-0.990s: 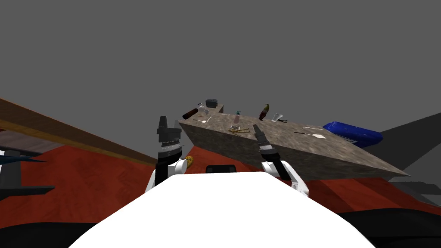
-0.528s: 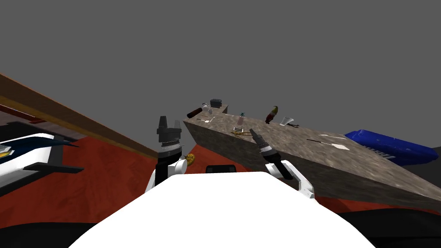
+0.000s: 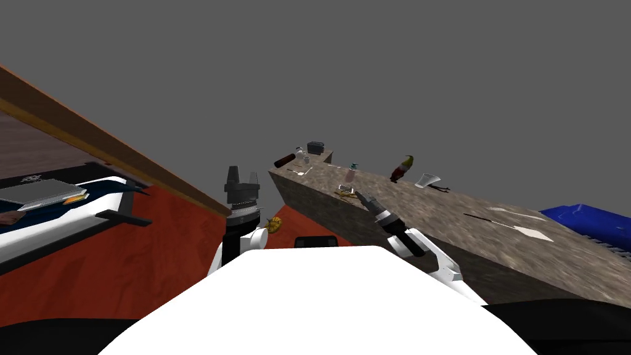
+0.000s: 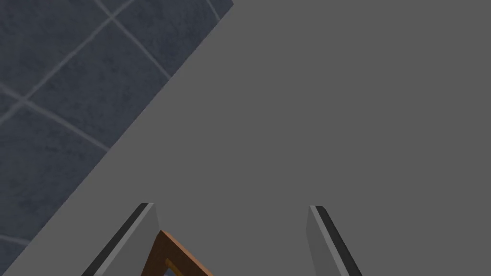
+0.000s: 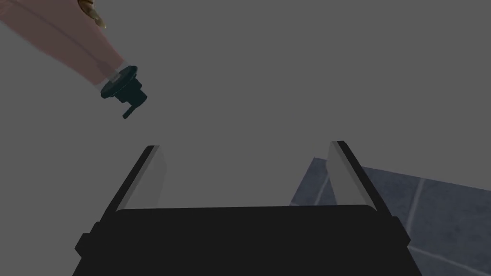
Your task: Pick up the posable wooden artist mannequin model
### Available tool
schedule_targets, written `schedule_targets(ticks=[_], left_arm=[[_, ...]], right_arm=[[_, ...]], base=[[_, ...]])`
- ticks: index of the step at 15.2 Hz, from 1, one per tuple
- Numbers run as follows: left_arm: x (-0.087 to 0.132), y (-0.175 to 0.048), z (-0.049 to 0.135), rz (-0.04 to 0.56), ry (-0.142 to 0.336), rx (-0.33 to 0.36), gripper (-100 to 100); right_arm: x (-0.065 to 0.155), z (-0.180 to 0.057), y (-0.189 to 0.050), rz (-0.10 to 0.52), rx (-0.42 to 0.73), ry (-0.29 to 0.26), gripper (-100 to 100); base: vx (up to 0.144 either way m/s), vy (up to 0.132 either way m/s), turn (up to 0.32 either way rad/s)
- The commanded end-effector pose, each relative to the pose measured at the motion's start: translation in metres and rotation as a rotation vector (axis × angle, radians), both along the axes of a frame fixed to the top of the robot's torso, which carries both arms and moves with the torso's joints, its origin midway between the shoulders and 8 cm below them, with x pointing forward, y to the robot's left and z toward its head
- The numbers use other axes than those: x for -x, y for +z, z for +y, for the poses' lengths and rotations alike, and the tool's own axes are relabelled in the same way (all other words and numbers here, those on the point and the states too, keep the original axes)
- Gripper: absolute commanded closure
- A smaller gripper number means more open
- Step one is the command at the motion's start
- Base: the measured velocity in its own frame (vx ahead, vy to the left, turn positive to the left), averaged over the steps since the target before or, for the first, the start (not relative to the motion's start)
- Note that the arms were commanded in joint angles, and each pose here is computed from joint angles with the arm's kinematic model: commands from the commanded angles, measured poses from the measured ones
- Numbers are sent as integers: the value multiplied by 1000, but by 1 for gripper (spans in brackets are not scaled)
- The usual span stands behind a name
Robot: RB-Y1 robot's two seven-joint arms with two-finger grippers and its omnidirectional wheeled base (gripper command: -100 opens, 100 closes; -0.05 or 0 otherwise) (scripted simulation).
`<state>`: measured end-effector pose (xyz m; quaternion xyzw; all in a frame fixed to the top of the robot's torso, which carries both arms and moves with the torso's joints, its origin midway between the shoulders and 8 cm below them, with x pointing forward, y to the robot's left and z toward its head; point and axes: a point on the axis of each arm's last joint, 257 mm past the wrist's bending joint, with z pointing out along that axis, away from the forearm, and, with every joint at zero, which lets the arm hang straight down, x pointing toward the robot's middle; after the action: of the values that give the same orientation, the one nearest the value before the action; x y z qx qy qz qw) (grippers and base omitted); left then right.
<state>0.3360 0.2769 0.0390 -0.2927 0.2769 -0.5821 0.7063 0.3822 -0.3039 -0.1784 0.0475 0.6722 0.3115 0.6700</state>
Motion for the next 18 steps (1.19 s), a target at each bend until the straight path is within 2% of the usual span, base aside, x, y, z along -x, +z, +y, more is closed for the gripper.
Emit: schedule_targets(ticks=[1, 2, 3, 4, 5, 6, 8, 9, 10, 11, 12, 13, 15, 18], left_arm=[[0, 0, 0, 0, 0, 0, 0], [0, 0, 0, 0, 0, 0, 0], [0, 0, 0, 0, 0, 0, 0], [0, 0, 0, 0, 0, 0, 0], [0, 0, 0, 0, 0, 0, 0], [0, 0, 0, 0, 0, 0, 0], [0, 0, 0, 0, 0, 0, 0], [0, 0, 0, 0, 0, 0, 0], [0, 0, 0, 0, 0, 0, 0], [0, 0, 0, 0, 0, 0, 0], [0, 0, 0, 0, 0, 0, 0], [0, 0, 0, 0, 0, 0, 0], [0, 0, 0, 0, 0, 0, 0], [0, 0, 0, 0, 0, 0, 0]], right_arm=[[1, -2, -3, 11, 37, 12, -100], [3, -9, -17, 36, 99, 25, -100], [3, -9, -17, 38, 111, 31, -100], [5, -16, -31, 62, 165, 40, -100], [6, -18, -30, 66, 185, 50, -100], [9, -25, -44, 90, 239, 60, -100], [9, -28, -43, 93, 259, 70, -100], [12, -37, -56, 119, 322, 85, -100], [12, -38, -56, 120, 333, 91, -100], [16, -48, -68, 145, 390, 103, -100], [16, -50, -67, 148, 407, 112, -100], [21, -60, -80, 173, 462, 125, -100], [21, -63, -78, 175, 480, 133, -100], [32, -89, -99, 229, 608, 171, -100]], base=[[27, -32, 49], [29, -30, 152], [28, -30, 185], [30, -33, 261], [28, -39, 218], [31, -42, 231], [22, -35, 144], [16, -21, 175], [16, -21, 203], [17, -21, 278], [17, -27, 204], [17, -24, 238], [12, -22, 140], [6, -14, 180]])
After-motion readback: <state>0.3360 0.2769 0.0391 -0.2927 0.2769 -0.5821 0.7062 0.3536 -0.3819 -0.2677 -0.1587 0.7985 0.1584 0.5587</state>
